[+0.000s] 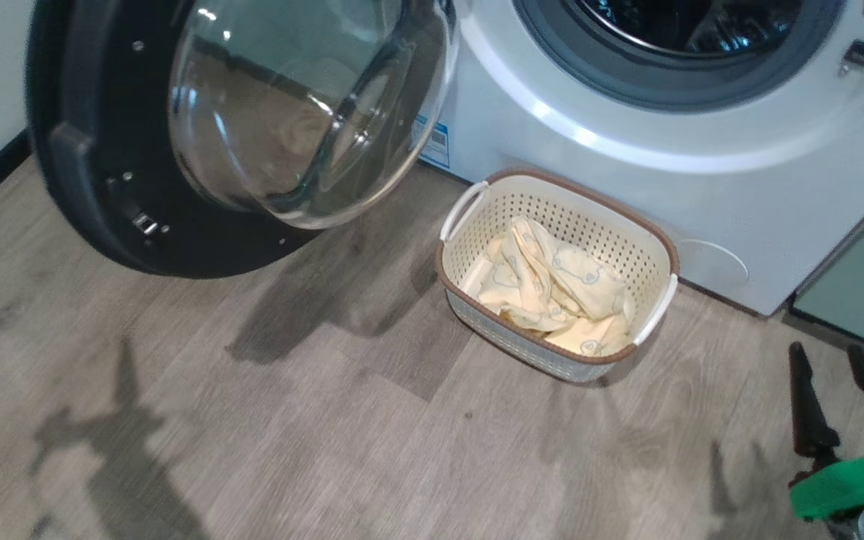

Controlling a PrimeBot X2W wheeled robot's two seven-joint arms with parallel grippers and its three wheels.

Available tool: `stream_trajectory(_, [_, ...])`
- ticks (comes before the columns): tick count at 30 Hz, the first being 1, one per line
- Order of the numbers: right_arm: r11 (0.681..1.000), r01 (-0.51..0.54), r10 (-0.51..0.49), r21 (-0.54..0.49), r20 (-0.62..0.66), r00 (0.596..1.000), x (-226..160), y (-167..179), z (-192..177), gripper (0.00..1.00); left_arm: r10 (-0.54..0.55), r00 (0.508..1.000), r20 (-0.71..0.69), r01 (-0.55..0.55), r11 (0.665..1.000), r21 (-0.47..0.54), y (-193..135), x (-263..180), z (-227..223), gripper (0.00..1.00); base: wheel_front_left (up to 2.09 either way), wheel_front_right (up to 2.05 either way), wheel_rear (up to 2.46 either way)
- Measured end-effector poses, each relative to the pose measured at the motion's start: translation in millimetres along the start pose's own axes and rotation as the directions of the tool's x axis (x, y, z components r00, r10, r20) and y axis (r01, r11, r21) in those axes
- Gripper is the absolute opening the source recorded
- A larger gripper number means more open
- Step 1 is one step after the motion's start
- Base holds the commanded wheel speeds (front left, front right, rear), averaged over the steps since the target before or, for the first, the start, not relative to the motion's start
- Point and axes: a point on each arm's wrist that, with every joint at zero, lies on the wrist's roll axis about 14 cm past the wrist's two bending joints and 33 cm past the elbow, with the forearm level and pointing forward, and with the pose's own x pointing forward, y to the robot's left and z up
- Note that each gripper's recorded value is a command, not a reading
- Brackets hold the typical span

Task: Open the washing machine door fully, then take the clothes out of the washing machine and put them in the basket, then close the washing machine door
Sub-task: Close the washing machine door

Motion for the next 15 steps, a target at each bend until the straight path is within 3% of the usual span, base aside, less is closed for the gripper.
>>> stream_trajectory(15, [1.000, 0.030, -0.030, 0.005, -0.013, 0.999, 10, -21, -8, 1.00, 0.042, 0.978, -0.207, -0.015, 0.992, 0.129, -8, 45, -81, 0.00, 0.00, 0.00, 0.00])
